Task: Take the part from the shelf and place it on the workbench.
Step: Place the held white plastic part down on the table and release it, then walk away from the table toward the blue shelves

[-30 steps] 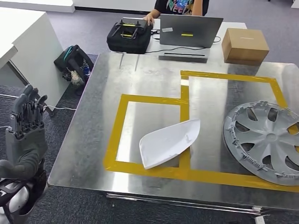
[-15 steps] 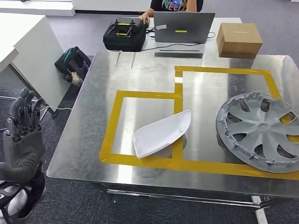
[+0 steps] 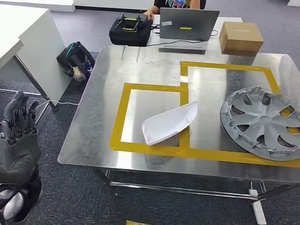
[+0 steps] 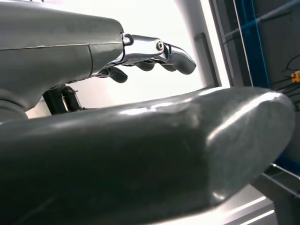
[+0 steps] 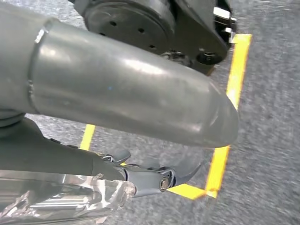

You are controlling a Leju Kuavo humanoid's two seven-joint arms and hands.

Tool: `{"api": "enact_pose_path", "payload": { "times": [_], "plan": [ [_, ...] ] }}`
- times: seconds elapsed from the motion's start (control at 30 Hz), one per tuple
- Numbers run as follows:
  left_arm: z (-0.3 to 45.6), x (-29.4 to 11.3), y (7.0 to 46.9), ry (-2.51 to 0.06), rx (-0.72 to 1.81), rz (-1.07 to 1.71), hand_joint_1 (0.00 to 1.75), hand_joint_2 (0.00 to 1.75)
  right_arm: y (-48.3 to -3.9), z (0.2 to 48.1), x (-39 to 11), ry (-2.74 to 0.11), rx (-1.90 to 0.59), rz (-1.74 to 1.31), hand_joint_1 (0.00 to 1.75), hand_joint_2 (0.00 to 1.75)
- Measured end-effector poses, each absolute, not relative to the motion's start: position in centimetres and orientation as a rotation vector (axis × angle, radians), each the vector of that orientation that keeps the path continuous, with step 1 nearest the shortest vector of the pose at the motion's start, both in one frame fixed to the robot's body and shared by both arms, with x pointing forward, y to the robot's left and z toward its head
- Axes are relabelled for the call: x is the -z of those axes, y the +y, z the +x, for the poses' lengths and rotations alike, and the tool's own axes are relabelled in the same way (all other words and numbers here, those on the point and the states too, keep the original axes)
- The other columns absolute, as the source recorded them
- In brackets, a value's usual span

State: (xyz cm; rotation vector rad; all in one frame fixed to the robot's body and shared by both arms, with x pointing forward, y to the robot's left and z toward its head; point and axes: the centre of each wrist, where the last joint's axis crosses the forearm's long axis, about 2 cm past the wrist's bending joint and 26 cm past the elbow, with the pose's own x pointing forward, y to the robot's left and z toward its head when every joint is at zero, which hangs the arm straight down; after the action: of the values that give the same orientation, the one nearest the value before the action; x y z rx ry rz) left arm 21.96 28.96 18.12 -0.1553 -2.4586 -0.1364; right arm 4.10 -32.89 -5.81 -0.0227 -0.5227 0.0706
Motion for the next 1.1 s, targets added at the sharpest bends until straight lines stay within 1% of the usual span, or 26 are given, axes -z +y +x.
{"api": "enact_pose_path", "payload": {
  "times": [0.43,0.67,1.1],
  "plan": [
    [22.1,-18.3,28.8,-2.467,0.125,-0.154,0.0,0.0,-32.9,5.2,5.7,-0.541,-0.069,-0.025,0.0,0.0],
    [21.8,-17.9,28.9,-2.434,0.07,-0.185,0.0,0.0,-32.8,5.2,5.7,-0.543,-0.065,-0.03,0.0,0.0],
    [21.2,-17.3,30.2,-2.41,0.016,-0.085,0.0,0.0,-33.0,5.3,5.6,-0.553,-0.064,-0.068,0.0,0.0]
  ]
}}
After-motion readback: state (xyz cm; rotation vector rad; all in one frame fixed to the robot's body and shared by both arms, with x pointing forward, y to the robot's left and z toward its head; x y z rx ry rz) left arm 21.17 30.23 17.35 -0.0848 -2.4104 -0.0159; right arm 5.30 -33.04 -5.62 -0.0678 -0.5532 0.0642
